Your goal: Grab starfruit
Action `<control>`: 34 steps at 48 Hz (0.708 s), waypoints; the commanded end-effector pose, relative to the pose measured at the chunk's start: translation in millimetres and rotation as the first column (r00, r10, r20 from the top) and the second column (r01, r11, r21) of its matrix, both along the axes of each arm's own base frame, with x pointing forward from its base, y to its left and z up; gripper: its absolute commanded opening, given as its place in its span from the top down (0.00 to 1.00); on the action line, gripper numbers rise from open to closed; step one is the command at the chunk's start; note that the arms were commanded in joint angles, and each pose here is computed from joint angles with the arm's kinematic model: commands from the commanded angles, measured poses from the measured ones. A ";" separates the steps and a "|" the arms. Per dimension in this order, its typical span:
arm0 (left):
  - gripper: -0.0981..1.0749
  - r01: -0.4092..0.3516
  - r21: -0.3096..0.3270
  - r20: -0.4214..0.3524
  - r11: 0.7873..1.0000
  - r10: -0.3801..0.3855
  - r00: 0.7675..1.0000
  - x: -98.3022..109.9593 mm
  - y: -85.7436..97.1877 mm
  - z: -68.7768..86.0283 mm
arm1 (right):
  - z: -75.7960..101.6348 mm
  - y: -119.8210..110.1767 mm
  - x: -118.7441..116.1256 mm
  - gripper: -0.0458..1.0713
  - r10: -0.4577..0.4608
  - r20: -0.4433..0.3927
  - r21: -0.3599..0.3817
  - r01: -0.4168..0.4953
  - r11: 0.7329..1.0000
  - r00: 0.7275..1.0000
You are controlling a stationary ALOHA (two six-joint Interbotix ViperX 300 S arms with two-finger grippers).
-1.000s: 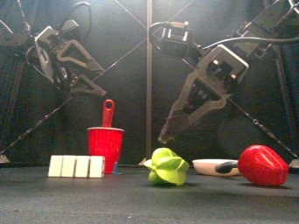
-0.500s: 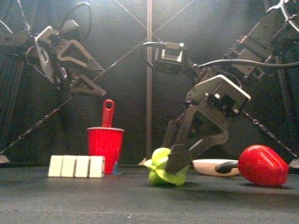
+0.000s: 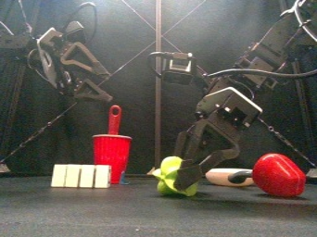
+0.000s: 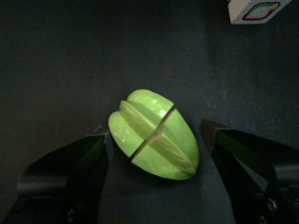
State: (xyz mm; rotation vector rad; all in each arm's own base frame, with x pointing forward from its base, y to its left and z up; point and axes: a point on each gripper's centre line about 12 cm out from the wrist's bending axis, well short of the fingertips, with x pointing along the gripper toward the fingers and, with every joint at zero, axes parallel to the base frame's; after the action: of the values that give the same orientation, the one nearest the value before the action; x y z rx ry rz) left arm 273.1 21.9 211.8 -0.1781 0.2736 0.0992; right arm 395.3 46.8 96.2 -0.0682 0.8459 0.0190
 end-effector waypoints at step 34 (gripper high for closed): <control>0.03 -0.007 0.009 0.025 1.000 0.007 1.000 -3.9 2.3 6.1 | 48.2 -0.5 8.3 0.37 -0.027 0.123 0.013 0.025 1.000 0.992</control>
State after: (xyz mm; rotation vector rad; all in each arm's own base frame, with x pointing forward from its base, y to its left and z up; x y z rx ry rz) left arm 267.8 22.8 211.2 -0.1706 0.2707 0.1013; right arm 396.8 45.7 111.0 -0.0574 0.8101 0.0000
